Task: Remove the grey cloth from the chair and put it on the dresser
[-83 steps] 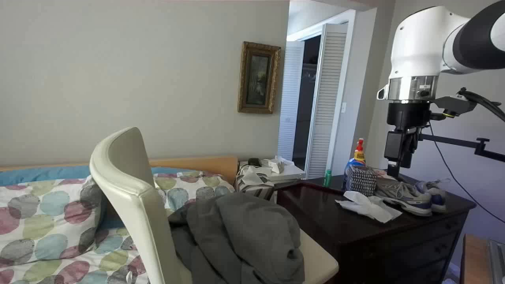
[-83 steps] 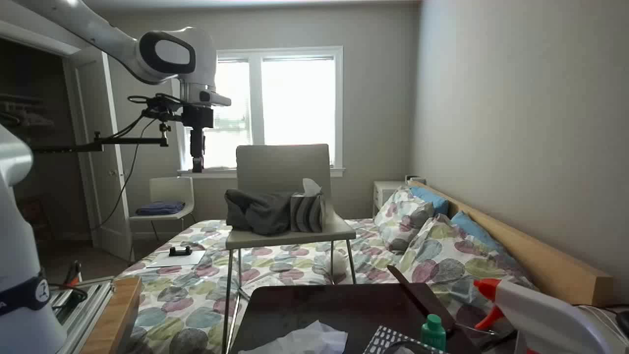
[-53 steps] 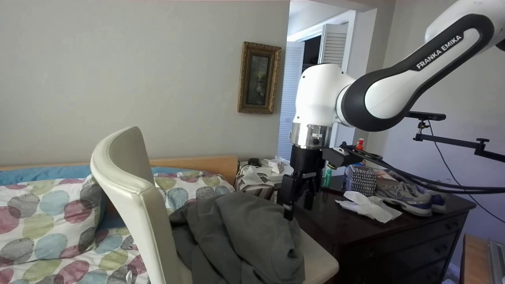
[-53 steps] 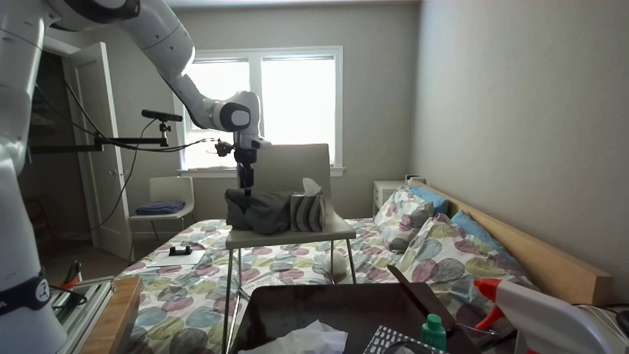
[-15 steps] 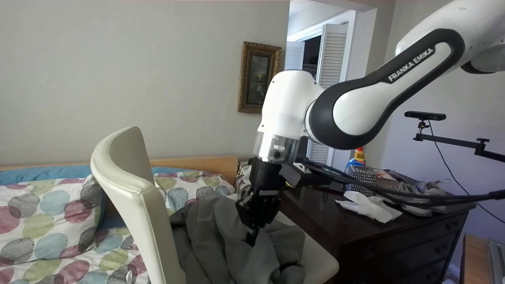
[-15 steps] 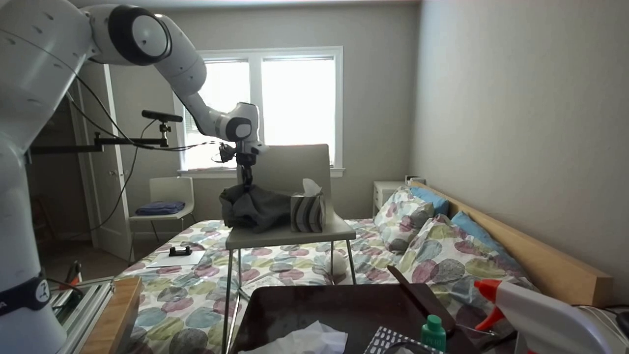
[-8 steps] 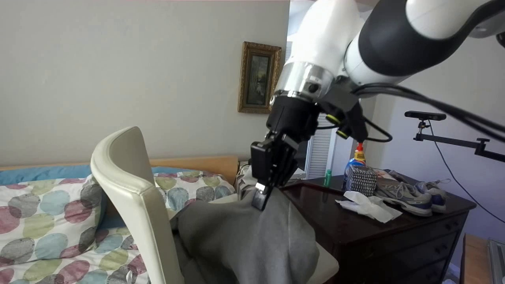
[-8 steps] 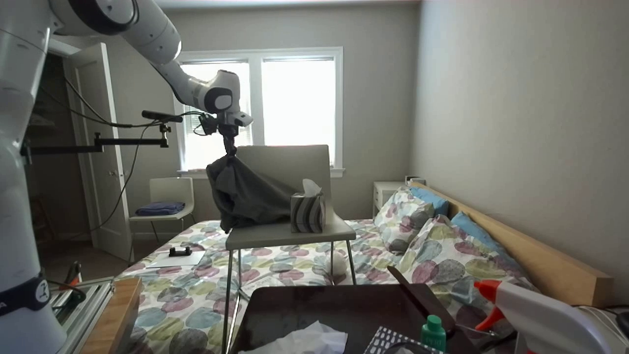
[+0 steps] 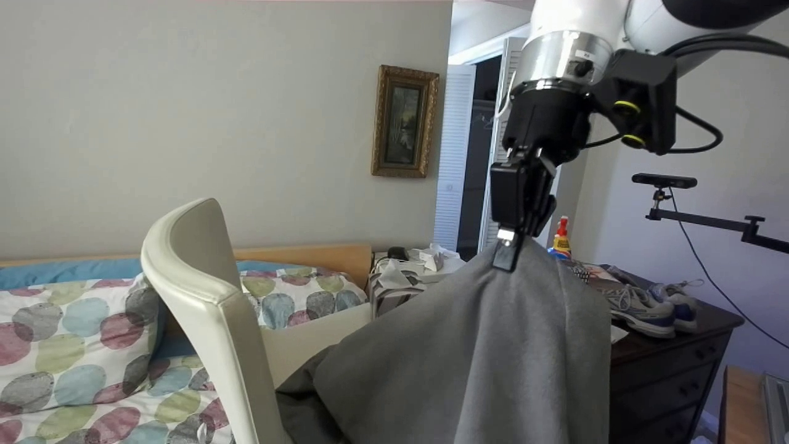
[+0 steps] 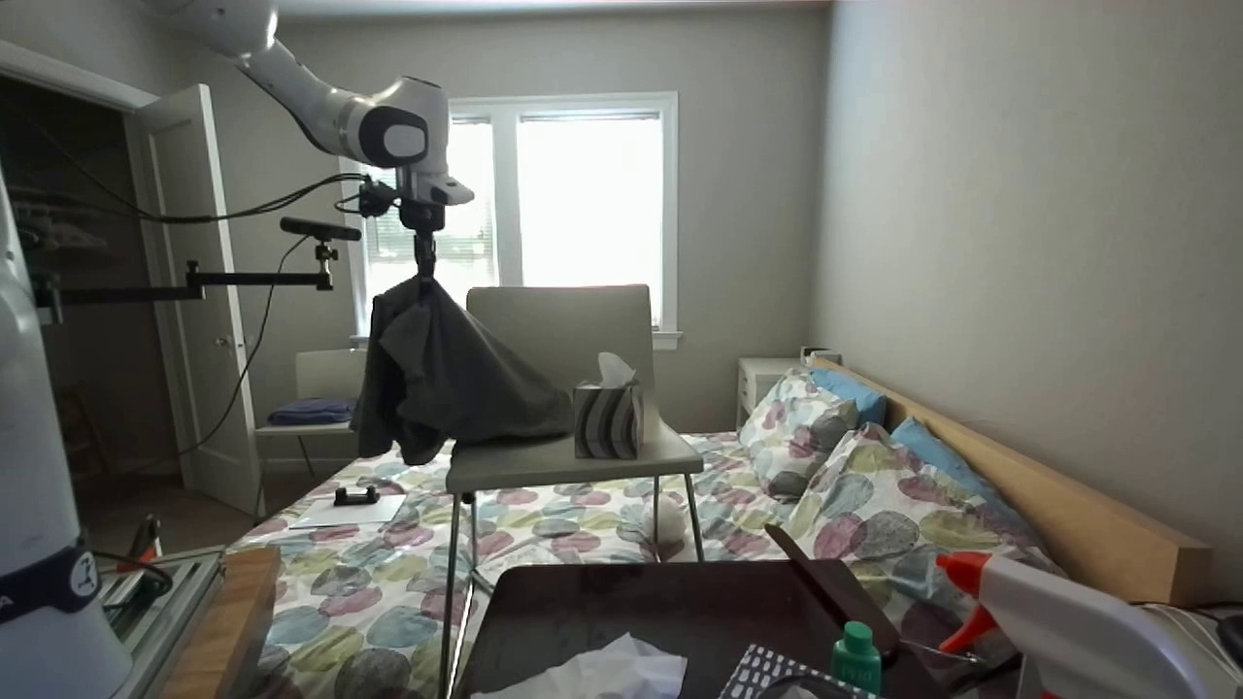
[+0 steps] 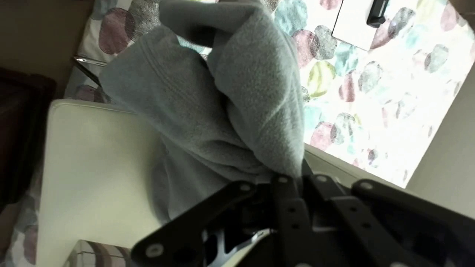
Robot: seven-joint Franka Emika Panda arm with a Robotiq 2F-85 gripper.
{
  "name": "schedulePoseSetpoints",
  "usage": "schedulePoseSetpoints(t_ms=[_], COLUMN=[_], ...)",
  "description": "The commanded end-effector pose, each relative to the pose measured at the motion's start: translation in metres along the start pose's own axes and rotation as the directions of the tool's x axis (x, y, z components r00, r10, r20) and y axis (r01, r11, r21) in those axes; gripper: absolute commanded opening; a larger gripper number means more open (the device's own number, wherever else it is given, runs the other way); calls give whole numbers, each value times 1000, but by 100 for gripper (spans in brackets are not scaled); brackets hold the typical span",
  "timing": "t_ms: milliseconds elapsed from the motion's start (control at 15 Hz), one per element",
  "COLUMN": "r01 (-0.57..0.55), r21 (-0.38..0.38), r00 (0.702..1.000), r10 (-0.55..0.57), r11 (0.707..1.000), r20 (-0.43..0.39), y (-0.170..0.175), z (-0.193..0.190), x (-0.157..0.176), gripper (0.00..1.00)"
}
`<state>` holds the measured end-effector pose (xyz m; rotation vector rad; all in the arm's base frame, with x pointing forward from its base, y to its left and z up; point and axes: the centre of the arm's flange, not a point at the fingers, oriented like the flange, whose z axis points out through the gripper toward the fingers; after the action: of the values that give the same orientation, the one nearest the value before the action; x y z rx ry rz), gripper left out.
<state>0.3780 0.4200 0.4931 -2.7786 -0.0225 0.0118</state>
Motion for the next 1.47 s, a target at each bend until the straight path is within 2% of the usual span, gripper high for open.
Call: schedulePoseSetpoints(t_ms=[0, 200, 333, 533, 667, 867, 1067, 1200, 1267, 1333, 1400], r01=[-73, -124, -199, -323, -402, -527, -643, -700, -655, -675, -684], r21=[24, 71, 128, 153, 164, 210, 259, 292, 266, 276, 280], r00=[997, 992, 977, 936, 897, 811, 694, 613, 685, 659, 645], r10=[73, 125, 207, 339, 424, 562, 691, 758, 704, 727, 738], r11=[997, 990, 972, 934, 901, 823, 721, 652, 707, 684, 673], r20=[-3, -4, -53, -94, -126, -165, -202, -223, -184, -193, -197], y=[47, 69, 91, 140, 190, 254, 310, 331, 319, 330, 334], z=[-40, -60, -74, -95, -109, -125, -143, -146, -140, -142, -143], x=[-48, -76, -94, -96, -84, -69, -60, -55, -49, -48, -47], gripper=[1, 1, 1, 1, 1, 1, 1, 1, 5, 5, 5])
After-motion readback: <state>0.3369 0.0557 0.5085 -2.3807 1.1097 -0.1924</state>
